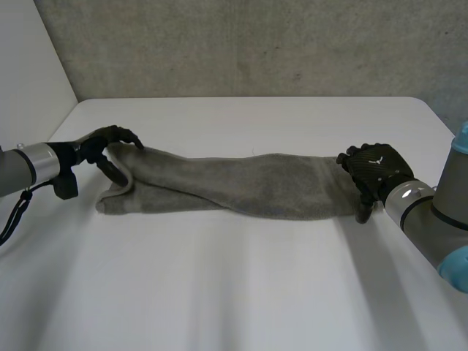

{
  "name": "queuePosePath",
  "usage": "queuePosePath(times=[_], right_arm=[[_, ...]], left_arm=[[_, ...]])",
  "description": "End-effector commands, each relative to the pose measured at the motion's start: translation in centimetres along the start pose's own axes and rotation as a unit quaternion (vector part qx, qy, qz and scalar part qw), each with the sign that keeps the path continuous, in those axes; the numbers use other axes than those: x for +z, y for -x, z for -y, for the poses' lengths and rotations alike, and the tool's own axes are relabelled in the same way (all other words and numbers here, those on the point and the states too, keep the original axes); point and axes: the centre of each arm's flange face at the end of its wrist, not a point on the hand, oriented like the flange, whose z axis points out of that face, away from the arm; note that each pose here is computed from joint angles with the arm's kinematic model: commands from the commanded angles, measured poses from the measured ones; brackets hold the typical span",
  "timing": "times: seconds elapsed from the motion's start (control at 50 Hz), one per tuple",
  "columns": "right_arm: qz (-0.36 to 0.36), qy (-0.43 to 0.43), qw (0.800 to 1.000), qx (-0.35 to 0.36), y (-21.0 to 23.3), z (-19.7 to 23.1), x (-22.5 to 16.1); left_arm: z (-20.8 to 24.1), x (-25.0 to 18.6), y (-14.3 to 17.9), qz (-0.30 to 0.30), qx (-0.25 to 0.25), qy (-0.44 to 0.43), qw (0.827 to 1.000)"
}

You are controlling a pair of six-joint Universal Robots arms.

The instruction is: Fold the towel.

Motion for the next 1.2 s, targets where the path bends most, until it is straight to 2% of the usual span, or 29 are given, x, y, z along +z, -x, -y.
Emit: queuePosePath(times=[0.02,0.06,0.1,0.16,0.2,0.22,0.26,0.38,0.42,0.5,0.6,0.7,0.8,0.88,0.98,1.04,1.08,1.2], right_arm=[[0.019,0.008,1.0,0.003,0.6,-0.8,-0.4],[0.021,0.01,1.0,0.004,0.7,-0.9,-0.5],[0.022,0.012,1.0,0.004,0.8,-1.2,-0.6],[0.022,0.011,1.0,0.004,0.9,-1.4,-0.6],[0.023,0.012,1.0,0.004,1.0,-1.5,-0.8],[0.023,0.012,1.0,0.003,1.0,-1.5,-0.8],[0.022,0.01,1.0,0.003,1.0,-1.4,-0.9],[0.02,0.012,1.0,0.005,0.8,-1.5,-1.1],[0.02,0.012,1.0,0.005,0.9,-1.6,-1.1],[0.021,0.012,1.0,0.006,0.9,-1.5,-1.1],[0.017,0.009,1.0,0.006,1.0,-1.8,-1.0],[0.017,0.005,1.0,0.006,1.1,-2.1,-1.1],[0.015,0.003,1.0,0.005,1.2,-2.2,-1.0],[0.015,-0.001,1.0,0.004,1.3,-2.3,-1.0],[0.015,-0.005,1.0,0.003,1.5,-2.3,-1.0],[0.018,-0.004,1.0,0.002,1.7,-2.4,-1.1],[0.019,-0.005,1.0,0.002,1.8,-2.4,-1.1],[0.023,0.0,1.0,0.003,2.1,-2.8,-1.3]], left_arm=[[0.1,-0.4,-0.7,0.0,0.04,-0.029,0.999],[0.2,-0.1,-0.4,-0.001,0.054,-0.044,0.998],[0.9,0.7,0.3,-0.001,0.094,-0.082,0.992],[1.2,1.2,1.1,0.009,0.115,-0.102,0.988],[1.5,2.3,3.1,0.05,0.147,-0.133,0.979],[1.5,2.3,3.1,0.05,0.147,-0.133,0.979],[1.6,2.8,4.4,0.095,0.164,-0.139,0.972],[0.8,2.6,4.5,0.121,0.157,-0.112,0.974],[-0.6,2.8,3.0,0.112,0.144,-0.082,0.98],[-0.9,2.3,2.1,0.115,0.141,-0.072,0.981],[-0.4,0.7,1.0,0.122,0.128,-0.067,0.982],[-0.8,-2.4,-1.8,0.118,0.109,-0.044,0.986],[-2.0,-3.5,-3.2,0.116,0.101,-0.029,0.988],[-3.0,-3.2,-3.3,0.117,0.102,-0.028,0.988],[-4.8,-1.5,-2.8,0.12,0.129,-0.049,0.983],[-5.6,-0.2,-2.1,0.144,0.142,-0.069,0.977],[-5.7,0.6,-1.0,0.18,0.152,-0.088,0.968],[-4.8,1.5,-0.1,0.216,0.158,-0.119,0.956]])
